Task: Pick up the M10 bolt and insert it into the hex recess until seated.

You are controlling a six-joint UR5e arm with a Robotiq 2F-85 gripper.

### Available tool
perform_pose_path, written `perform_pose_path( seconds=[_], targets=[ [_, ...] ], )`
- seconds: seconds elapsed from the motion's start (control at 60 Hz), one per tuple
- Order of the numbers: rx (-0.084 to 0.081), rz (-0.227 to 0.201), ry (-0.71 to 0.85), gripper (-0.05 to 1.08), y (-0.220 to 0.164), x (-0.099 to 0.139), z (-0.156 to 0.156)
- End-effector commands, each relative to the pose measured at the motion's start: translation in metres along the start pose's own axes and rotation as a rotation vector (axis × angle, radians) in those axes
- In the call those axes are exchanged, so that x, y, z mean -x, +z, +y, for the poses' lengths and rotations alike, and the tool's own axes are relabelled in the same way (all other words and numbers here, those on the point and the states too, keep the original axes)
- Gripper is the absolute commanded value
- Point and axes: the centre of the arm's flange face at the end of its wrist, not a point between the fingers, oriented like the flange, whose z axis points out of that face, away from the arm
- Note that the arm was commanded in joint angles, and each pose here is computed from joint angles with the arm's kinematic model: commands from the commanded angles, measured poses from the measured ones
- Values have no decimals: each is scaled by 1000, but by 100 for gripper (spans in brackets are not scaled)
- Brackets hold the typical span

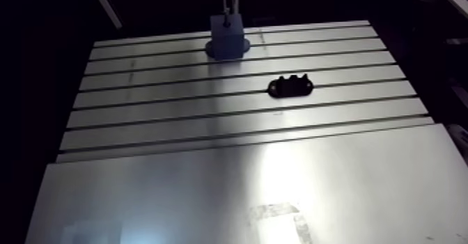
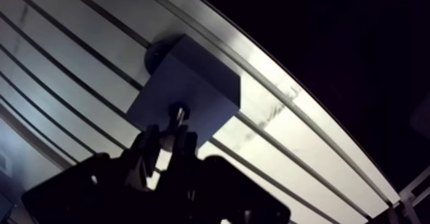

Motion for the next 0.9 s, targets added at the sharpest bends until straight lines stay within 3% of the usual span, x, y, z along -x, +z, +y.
perform_pose_path(
  seconds=[0.017,0.367,0.9],
  targets=[
    [-4,-4,0,80,3,-1,0],
    [3,2,0,80,5,-3,2],
    [-5,-2,-2,80,10,-2,1]
  ],
)
